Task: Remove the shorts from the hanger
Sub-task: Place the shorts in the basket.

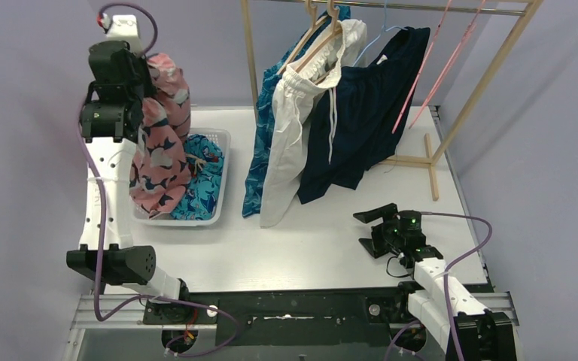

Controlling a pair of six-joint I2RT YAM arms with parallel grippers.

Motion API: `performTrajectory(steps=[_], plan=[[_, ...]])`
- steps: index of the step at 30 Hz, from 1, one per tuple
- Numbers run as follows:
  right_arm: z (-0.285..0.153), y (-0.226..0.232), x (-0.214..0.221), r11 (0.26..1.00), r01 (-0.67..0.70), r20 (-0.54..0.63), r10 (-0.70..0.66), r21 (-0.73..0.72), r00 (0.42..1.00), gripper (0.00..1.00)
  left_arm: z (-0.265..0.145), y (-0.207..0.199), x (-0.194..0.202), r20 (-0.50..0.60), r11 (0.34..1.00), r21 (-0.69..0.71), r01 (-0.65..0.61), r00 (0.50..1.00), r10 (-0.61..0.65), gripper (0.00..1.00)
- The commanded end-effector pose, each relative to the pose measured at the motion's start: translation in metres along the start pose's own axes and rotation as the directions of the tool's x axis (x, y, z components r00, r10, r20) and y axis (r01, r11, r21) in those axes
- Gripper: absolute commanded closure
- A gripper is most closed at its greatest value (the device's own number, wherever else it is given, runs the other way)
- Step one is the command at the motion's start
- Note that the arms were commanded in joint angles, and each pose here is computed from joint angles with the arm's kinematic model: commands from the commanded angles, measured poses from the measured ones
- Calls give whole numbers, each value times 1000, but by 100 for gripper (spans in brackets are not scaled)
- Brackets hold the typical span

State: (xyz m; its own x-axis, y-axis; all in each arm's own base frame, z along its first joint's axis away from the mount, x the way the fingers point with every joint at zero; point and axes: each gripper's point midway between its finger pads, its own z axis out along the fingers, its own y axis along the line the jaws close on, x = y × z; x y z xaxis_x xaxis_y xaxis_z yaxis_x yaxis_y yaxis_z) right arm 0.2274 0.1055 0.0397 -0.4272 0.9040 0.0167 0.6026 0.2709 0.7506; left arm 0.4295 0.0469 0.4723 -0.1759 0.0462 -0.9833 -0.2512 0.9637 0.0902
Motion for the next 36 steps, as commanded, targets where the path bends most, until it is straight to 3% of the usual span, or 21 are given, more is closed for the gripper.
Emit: performTrajectory(steps=[1,4,14,21,27,32,36], plan=[[2,7,-2,999,26,2,-26,-38,1000,12,-16,-13,17,9,993,87,75,997,-76,100],[2,5,-2,999,27,1,-27,-35,1000,12,-38,3,24,19,994,41,103,994,-103,100],[4,0,0,999,33,-13,-33,-21,999,12,-130,64,-37,331,967,-116,225,927,-176,100],[4,-5,1,1000,19,-16,-19,-14,1000,12,-157,72,-42,402,968,-114,224,901,-161,100],[4,-1,1,1000,26,-20,-26,-16,999,12,-134,47,-11,315,989,-33,145,940,-128,100],[6,-4,1,1000,25,-24,-25,-8,999,12,-78,1,46,101,991,121,62,992,-74,100],[6,-5,1,1000,24,-27,-24,-8,999,12,-28,-35,90,-69,959,270,85,995,-68,100]])
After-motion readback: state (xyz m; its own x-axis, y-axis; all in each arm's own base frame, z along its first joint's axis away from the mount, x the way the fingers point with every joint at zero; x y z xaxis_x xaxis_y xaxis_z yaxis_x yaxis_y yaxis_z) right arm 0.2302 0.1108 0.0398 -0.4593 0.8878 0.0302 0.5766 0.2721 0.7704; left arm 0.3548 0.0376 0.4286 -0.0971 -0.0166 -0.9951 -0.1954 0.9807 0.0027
